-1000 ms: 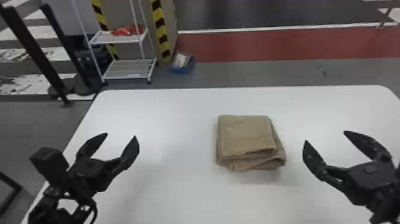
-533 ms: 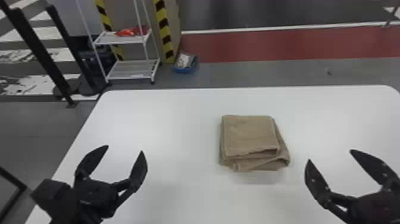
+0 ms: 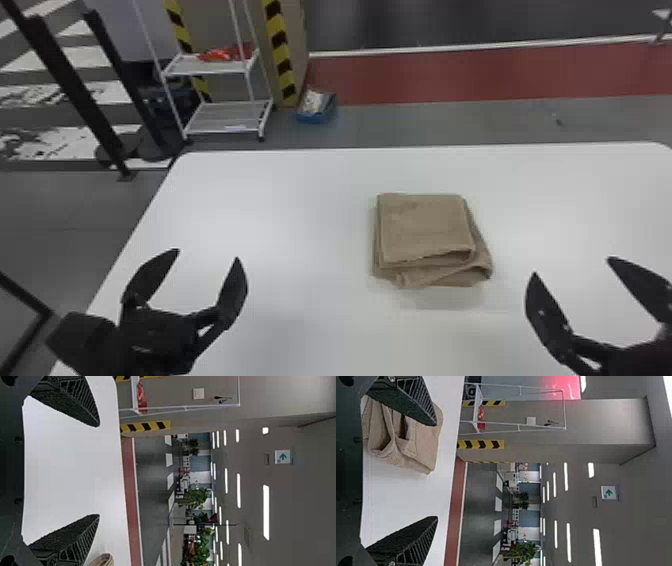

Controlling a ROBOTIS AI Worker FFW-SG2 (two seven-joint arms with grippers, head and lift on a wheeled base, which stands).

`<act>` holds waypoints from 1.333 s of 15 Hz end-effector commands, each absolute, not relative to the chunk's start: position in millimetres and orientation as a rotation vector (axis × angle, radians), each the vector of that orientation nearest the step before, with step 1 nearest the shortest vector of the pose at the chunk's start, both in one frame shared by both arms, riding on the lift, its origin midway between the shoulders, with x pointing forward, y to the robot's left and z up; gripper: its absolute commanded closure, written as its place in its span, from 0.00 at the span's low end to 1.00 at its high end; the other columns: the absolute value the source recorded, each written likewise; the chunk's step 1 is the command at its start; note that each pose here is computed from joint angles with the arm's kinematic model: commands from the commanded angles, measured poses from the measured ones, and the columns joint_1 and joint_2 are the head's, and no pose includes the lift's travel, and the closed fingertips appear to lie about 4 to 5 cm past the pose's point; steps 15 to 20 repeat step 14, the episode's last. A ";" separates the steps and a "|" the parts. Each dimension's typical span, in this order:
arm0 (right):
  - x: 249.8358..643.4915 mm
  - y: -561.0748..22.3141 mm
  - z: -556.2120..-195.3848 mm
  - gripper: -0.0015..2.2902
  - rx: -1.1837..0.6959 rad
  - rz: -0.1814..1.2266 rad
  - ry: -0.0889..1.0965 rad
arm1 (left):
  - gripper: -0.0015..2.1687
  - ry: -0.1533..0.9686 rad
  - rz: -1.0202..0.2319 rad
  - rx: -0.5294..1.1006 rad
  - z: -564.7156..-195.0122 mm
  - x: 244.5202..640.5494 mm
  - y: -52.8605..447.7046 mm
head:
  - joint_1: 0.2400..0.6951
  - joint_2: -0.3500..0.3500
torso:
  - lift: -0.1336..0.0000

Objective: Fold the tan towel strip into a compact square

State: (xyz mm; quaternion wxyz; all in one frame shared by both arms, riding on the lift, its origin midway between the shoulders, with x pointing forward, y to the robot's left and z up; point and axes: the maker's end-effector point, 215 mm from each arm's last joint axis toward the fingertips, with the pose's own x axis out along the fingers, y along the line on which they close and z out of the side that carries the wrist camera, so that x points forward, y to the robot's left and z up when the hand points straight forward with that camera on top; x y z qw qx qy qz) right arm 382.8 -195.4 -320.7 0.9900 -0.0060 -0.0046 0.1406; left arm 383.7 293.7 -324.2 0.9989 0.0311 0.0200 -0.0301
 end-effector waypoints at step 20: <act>380.4 -196.9 -321.6 0.02 0.005 0.277 -0.008 | 0.03 0.047 -0.065 0.062 -319.2 376.1 290.6 | 1.00 0.70 | 0.04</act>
